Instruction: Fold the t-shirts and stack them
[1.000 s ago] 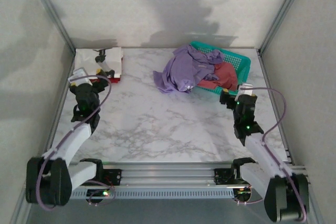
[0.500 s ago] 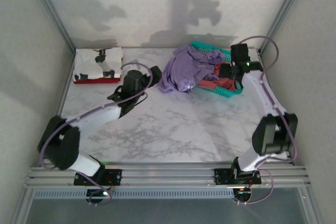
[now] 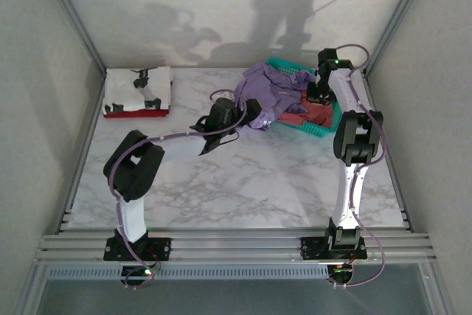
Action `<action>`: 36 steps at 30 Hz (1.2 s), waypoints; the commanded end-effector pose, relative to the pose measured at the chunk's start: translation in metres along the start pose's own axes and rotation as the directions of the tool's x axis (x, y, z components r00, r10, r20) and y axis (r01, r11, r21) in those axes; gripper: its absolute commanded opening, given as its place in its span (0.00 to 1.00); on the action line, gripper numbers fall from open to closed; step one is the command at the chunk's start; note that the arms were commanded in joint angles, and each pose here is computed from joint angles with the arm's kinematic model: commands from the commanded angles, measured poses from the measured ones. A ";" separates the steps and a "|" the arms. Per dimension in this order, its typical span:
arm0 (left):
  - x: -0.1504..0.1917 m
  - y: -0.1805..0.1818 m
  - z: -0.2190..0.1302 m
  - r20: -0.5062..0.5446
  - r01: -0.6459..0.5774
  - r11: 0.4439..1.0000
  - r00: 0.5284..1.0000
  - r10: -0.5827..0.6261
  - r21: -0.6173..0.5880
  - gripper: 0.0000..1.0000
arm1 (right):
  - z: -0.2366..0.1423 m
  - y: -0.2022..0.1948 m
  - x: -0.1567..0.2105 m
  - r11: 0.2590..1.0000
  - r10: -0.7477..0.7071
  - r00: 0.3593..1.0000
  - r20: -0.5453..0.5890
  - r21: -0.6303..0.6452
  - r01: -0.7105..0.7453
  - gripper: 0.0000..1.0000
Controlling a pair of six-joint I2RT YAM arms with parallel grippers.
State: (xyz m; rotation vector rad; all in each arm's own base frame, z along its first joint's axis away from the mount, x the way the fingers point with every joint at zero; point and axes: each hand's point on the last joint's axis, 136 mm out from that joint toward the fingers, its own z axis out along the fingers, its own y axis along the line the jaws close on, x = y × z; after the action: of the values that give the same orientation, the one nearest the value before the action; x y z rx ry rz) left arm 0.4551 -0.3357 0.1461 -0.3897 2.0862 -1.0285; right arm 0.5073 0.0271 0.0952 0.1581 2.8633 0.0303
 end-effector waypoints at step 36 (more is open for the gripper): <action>0.088 -0.162 0.147 -0.251 0.132 0.853 0.968 -0.001 0.506 1.00 | -0.042 -0.046 0.175 0.958 0.284 0.950 -0.129 -0.008 -0.287 0.18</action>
State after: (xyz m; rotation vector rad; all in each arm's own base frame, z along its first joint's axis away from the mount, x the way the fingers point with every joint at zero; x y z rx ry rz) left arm 0.5284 -0.5325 0.1419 -0.1470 2.0080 -1.4734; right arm 0.3240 -0.0060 0.0763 0.5543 2.9870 0.0239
